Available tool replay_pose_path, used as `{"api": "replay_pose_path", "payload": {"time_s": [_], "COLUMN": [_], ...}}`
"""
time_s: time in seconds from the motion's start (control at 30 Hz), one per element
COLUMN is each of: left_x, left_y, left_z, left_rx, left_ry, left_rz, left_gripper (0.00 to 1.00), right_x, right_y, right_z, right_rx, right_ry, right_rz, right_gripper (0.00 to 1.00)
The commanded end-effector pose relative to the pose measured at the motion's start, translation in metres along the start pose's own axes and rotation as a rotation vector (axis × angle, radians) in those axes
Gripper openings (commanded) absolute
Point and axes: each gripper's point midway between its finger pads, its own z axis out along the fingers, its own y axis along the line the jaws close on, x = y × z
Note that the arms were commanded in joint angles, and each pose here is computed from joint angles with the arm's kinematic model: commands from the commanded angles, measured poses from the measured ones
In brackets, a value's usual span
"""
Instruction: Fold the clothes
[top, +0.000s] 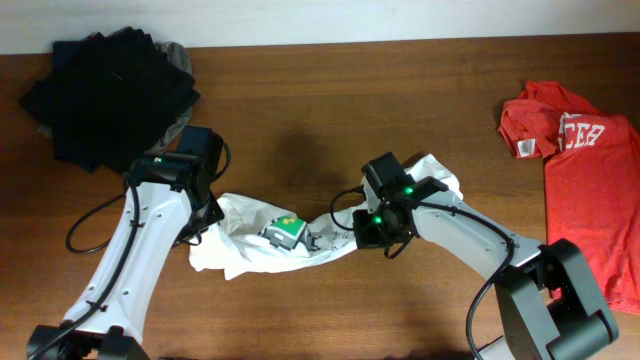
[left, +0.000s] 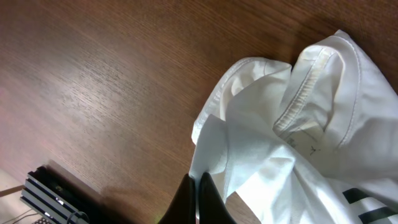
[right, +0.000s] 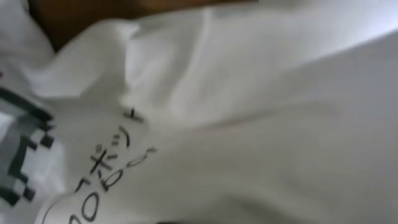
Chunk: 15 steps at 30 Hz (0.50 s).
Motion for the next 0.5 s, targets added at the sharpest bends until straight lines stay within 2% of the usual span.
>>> {"api": "replay_pose_path", "payload": {"time_s": [0.0, 0.07, 0.1, 0.13, 0.47], "left_x": [-0.001, -0.001, -0.001, -0.001, -0.001], "left_y": [0.003, 0.003, 0.002, 0.002, 0.002], "left_z": [-0.004, -0.004, -0.004, -0.004, -0.004], "left_rx": [0.01, 0.01, 0.01, 0.011, 0.011], "left_ry": [-0.007, -0.007, -0.008, -0.008, -0.008], "left_rz": [-0.02, -0.02, -0.02, -0.02, -0.02], "left_gripper": [0.0, 0.01, 0.01, 0.0, 0.01], "right_x": [-0.008, -0.009, -0.011, -0.015, -0.038], "right_y": [-0.007, -0.007, -0.009, -0.01, -0.018], "right_z": [-0.002, -0.002, -0.003, -0.004, -0.012], "right_rx": [0.043, 0.046, 0.052, 0.055, 0.093], "right_ry": [-0.027, -0.031, -0.039, -0.053, -0.136], "right_rz": [0.014, 0.005, 0.008, 0.008, 0.018], "right_gripper": [0.29, 0.81, 0.95, 0.98, 0.98]}}
